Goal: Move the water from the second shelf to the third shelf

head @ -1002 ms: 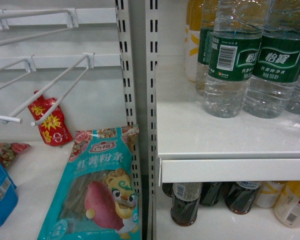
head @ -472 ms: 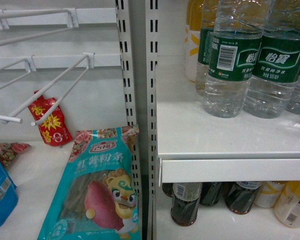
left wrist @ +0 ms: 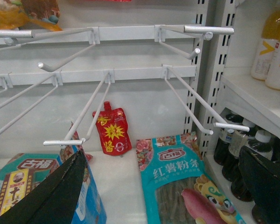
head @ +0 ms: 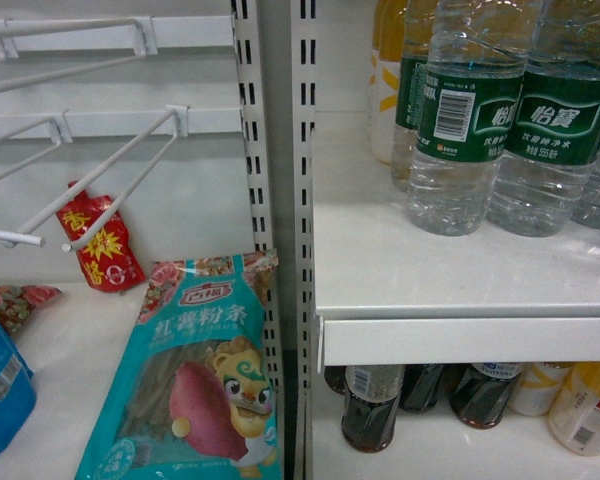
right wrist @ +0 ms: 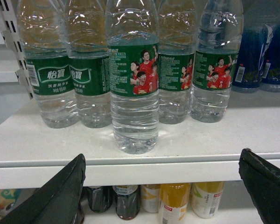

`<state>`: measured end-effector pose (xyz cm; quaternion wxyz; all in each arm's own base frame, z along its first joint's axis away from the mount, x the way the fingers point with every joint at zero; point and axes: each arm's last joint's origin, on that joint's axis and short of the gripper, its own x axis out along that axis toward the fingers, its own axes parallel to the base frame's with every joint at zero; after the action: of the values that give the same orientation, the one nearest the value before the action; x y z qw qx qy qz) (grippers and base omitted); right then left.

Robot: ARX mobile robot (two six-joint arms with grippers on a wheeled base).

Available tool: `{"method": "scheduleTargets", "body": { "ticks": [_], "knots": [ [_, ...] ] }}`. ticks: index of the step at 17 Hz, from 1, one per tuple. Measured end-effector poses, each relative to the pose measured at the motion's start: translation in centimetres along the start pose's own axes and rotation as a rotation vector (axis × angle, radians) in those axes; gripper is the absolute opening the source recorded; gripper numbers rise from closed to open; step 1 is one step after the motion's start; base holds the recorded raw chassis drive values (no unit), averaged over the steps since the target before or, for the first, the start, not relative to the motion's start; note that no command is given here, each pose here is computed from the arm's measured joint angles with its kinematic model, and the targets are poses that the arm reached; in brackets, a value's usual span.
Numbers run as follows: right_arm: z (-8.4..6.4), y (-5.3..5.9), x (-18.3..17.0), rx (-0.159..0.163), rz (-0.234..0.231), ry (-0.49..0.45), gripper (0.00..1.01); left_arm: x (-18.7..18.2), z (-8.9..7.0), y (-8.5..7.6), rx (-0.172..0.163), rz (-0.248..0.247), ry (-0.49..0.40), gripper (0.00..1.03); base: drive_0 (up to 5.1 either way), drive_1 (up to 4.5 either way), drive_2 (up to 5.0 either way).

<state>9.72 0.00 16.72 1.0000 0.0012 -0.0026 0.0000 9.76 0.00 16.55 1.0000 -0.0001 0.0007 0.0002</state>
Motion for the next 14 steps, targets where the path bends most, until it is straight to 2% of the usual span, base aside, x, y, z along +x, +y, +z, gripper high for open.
{"method": "scheduleTargets", "body": {
  "ticks": [14],
  "knots": [
    [0.0,0.0,0.0,0.0,0.0,0.0,0.98,0.0,0.0,0.0,0.001,0.0,0.0,0.98,0.0,0.0,0.0]
  ]
}}
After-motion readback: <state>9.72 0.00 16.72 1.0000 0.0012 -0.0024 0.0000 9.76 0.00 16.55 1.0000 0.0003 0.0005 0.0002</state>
